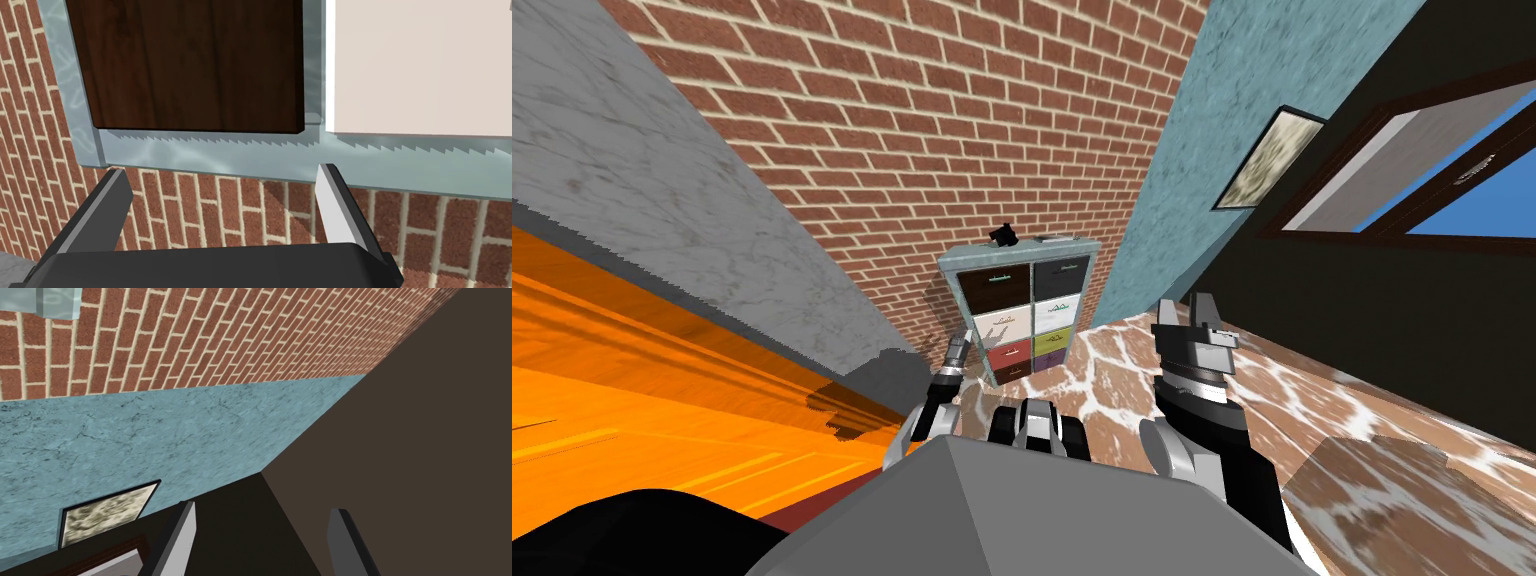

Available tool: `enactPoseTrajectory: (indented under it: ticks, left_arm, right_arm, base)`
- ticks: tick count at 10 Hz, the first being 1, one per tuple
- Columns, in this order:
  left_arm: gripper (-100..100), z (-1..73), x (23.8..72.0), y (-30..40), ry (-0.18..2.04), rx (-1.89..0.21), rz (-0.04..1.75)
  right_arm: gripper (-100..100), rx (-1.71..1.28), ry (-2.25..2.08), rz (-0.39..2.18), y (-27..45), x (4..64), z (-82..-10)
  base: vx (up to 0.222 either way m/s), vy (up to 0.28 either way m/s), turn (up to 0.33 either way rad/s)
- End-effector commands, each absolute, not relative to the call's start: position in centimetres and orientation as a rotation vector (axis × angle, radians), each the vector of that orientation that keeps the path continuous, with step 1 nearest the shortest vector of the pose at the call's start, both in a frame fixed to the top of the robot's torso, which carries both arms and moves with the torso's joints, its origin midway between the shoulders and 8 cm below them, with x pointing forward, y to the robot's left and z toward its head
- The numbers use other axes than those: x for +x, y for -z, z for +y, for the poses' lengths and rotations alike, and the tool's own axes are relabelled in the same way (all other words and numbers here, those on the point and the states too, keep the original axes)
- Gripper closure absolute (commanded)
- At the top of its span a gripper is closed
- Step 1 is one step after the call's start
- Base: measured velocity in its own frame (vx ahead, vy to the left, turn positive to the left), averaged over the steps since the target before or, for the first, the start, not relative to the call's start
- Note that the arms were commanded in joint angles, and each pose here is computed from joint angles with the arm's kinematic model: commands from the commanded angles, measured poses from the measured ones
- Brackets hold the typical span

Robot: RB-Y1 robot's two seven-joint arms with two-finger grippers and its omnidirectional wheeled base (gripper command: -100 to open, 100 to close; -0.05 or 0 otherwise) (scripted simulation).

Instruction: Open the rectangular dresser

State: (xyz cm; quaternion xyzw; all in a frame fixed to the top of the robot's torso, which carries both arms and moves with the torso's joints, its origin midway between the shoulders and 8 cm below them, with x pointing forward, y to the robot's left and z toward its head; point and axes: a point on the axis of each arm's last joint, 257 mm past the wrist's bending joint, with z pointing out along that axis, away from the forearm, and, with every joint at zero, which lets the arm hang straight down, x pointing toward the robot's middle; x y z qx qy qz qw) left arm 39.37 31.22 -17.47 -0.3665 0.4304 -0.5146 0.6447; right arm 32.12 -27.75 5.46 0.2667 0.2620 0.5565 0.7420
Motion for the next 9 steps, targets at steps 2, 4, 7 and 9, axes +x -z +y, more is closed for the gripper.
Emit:
enactPoseTrajectory:
  ticks: [2,4,7,9]
  left_arm:
    - [-100,32.5,39.5,21.1,1.134,-0.899,1.006]
    - [-100,33.0,39.5,22.8,1.118,-0.935,1.014]
    - [-100,33.4,39.4,25.2,1.102,-0.995,1.012]
    - [-100,33.2,39.3,26.5,1.099,-1.038,0.999]
  right_arm:
    - [0,0.585,-1.220,0.574,-5.5,32.1,-27.7]
    - [0,0.585,-1.220,0.574,-5.5,32.1,-27.7]
    - [0,0.585,-1.220,0.574,-5.5,32.1,-27.7]
    - [0,0.585,-1.220,0.574,-5.5,32.1,-27.7]
  base:
    - [0.126,-0.180,0.063]
    - [0.121,-0.157,0.039]
    - [0.072,-0.105,0.033]
    - [0.072,-0.099,0.030]
